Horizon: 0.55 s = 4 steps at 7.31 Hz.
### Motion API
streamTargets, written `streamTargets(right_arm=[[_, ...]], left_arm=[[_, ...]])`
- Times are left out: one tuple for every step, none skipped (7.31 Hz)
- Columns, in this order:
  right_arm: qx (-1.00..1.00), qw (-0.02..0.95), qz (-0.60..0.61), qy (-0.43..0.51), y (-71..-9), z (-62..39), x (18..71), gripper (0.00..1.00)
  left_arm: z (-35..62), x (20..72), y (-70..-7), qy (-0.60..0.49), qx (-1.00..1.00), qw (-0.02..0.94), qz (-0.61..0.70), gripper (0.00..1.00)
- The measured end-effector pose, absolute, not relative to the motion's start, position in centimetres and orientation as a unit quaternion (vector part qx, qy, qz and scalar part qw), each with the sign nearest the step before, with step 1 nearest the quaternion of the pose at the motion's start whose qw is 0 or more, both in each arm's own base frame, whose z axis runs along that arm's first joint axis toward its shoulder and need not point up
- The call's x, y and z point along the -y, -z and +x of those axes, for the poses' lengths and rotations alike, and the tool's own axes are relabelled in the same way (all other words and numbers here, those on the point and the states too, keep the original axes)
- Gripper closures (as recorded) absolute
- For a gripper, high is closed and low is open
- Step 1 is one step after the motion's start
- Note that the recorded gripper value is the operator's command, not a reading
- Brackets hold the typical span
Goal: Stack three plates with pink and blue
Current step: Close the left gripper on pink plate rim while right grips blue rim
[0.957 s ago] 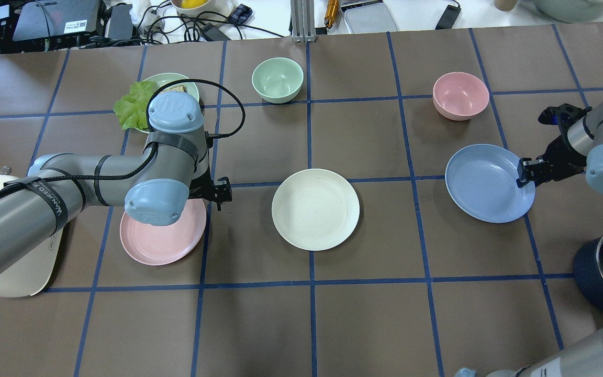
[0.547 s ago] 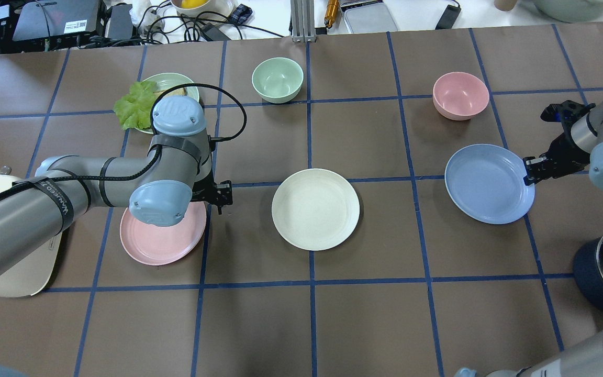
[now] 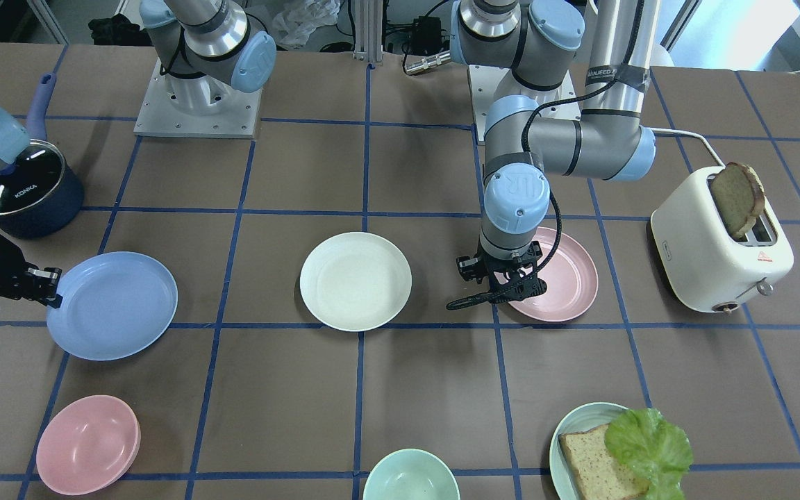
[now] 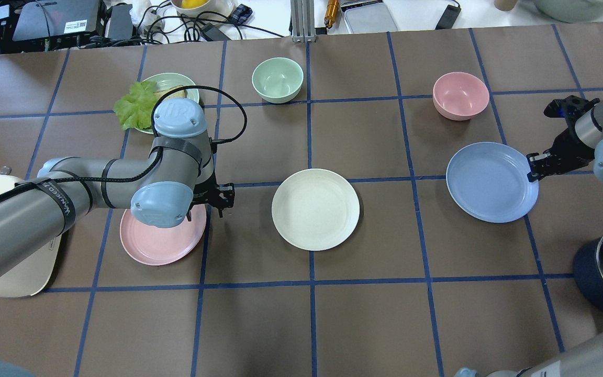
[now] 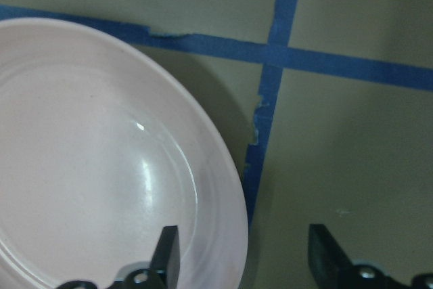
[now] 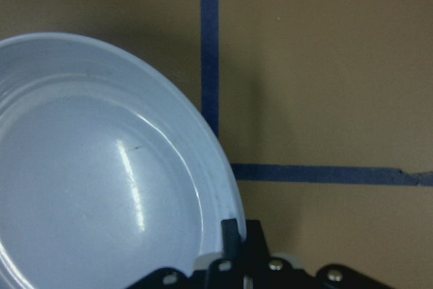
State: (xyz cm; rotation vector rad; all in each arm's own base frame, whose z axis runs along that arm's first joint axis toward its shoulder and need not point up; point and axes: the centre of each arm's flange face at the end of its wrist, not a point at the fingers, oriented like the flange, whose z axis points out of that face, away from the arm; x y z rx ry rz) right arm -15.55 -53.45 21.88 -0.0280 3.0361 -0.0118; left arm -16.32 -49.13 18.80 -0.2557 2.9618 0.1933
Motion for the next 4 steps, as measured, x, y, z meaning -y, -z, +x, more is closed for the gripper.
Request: streamTargets(right_arm=[[-0.998,0.056,-0.009,-0.001,-23.1,-15.8,54.0,1.0],[-0.998,0.056,-0.009,-0.003,-23.9,-16.0,54.4,1.0],[-0.998,0.056,-0.009,-0.003,-24.2,-16.1,54.5,1.0],[-0.998,0.055,-0.01,-0.004,-24.4,-16.2,54.6,1.0]], left_arm=[[-16.3,49.1,-18.8,-0.065,-0.991,0.083,-0.085,0.63],[-16.3,49.1,-18.8,-0.065,-0.991,0.084,-0.084,0.67],[-16.2,49.2,-18.7,-0.066,-0.991,0.086,-0.084,0.82],[-16.2,49.2,-18.8,-0.065,-0.99,0.087,-0.084,0.93]])
